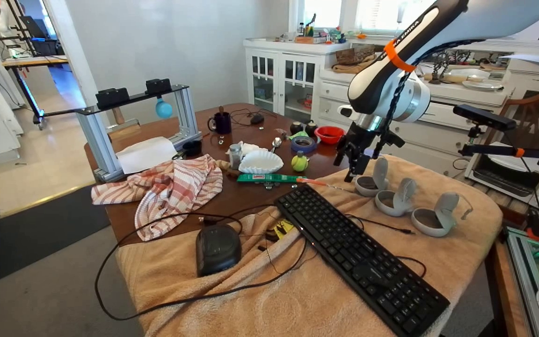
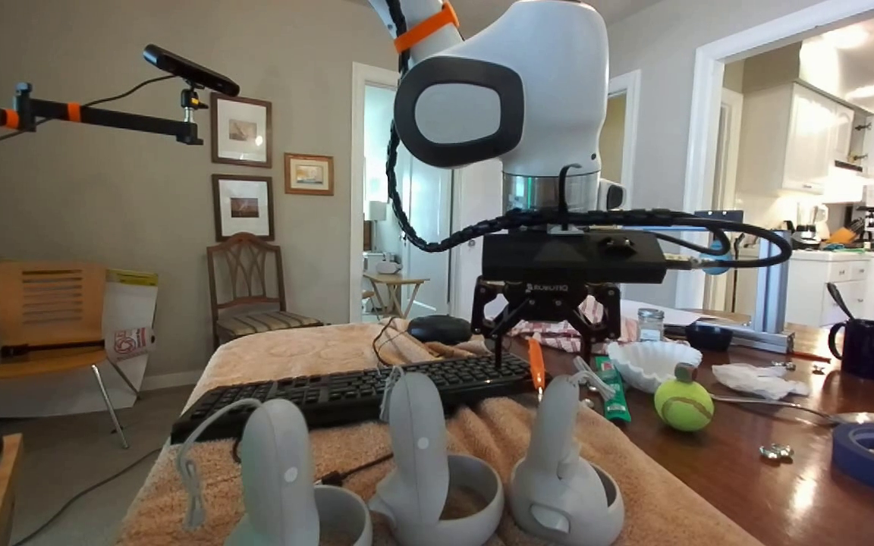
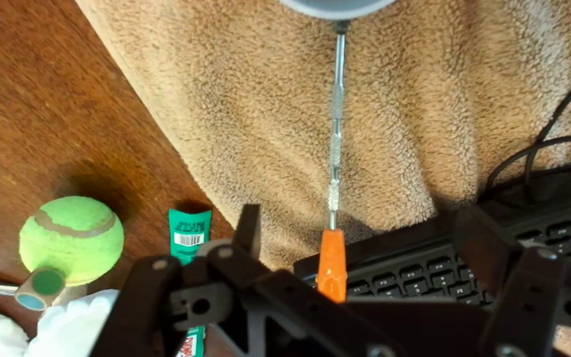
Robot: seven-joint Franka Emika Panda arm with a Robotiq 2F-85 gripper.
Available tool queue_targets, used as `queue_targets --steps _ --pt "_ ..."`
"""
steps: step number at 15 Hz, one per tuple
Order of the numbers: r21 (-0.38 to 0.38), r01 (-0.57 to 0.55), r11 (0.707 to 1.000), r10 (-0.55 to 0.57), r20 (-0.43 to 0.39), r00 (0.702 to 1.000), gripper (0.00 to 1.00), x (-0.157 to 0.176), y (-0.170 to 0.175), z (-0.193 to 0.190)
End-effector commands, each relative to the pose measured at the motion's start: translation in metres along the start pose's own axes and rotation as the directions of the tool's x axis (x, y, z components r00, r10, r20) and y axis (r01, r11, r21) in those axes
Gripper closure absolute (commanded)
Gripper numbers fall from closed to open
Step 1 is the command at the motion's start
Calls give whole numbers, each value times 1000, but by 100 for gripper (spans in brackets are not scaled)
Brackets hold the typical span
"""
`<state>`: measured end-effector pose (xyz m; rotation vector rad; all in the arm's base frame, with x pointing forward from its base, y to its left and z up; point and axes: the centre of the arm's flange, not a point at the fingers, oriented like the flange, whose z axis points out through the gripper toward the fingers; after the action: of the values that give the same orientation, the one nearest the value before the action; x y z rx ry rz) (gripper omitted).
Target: Move the gray objects off the orange towel using the spatula
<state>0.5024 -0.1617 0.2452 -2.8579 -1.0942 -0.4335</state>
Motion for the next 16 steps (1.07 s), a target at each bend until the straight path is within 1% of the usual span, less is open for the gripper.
queue_targets --steps 1,2,3,5,8,12,16 --pt "10 4 1000 -4 7 1000 0 0 3 6" --pt "22 0 1000 0 9 1000 0 -1 6 9" --pt "9 6 1000 -6 15 1000 0 -1 7 10" --pt "12 8 1000 -8 25 1000 0 1 10 13" --pt "20 22 1000 -23 45 999 0 9 13 19" --pt "35 60 998 -64 109 992 0 30 14 28" --pt "35 58 998 -63 171 983 0 37 14 37"
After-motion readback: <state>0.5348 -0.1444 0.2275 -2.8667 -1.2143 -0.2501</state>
